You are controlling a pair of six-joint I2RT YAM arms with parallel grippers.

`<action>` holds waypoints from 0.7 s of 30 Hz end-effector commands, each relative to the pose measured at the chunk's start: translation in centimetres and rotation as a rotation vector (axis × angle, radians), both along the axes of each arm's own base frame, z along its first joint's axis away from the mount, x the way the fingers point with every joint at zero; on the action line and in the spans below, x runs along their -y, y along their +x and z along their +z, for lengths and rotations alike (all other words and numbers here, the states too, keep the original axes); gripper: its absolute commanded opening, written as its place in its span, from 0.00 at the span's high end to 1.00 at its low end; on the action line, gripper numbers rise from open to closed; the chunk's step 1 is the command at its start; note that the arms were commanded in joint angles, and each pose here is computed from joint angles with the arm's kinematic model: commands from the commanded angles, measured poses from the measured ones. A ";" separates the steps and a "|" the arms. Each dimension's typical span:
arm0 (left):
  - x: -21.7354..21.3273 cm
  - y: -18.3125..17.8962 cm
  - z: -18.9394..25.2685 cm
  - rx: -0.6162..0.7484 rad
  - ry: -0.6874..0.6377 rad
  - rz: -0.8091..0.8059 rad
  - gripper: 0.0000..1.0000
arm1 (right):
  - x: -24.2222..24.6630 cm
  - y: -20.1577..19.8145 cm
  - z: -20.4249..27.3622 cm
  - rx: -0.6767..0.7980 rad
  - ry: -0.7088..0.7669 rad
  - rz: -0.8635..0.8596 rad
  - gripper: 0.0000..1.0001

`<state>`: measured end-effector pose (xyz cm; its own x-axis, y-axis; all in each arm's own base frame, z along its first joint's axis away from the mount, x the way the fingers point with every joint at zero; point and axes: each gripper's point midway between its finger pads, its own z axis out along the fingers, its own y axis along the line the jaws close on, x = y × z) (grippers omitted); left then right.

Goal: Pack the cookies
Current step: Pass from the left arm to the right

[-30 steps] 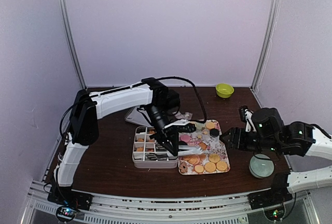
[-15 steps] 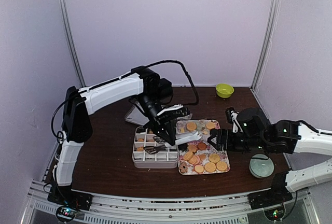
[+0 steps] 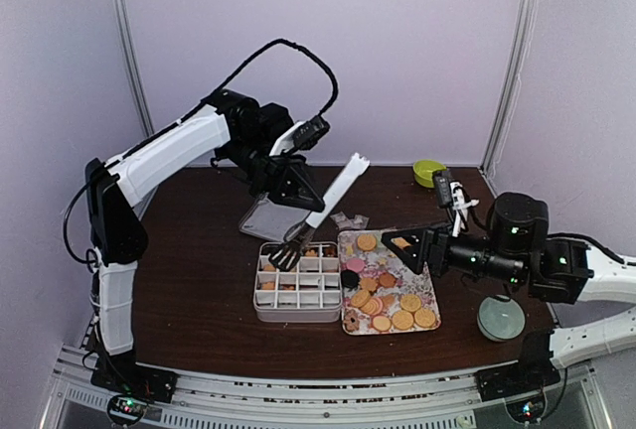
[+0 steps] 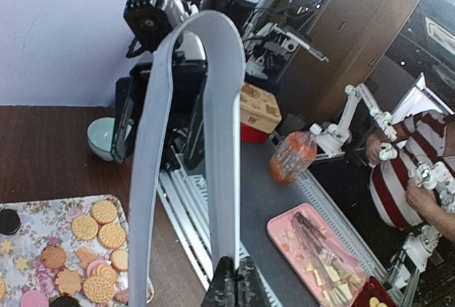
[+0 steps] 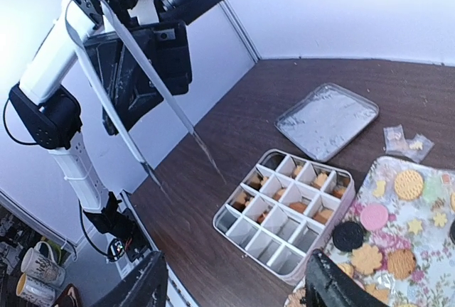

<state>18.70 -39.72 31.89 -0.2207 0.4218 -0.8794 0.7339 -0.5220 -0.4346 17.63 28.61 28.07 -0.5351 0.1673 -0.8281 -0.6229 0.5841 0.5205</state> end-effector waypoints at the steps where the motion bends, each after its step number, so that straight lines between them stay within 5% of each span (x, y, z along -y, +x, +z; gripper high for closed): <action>1: -0.7 -1.7 4.8 -0.178 -0.115 -0.027 1.00 | -3.0 0.0 5.3 0.165 0.068 0.084 0.37; 21: -1.4 -4.0 7.7 -0.240 -0.155 -0.069 1.00 | -9.9 1.1 9.5 0.256 0.118 0.168 0.72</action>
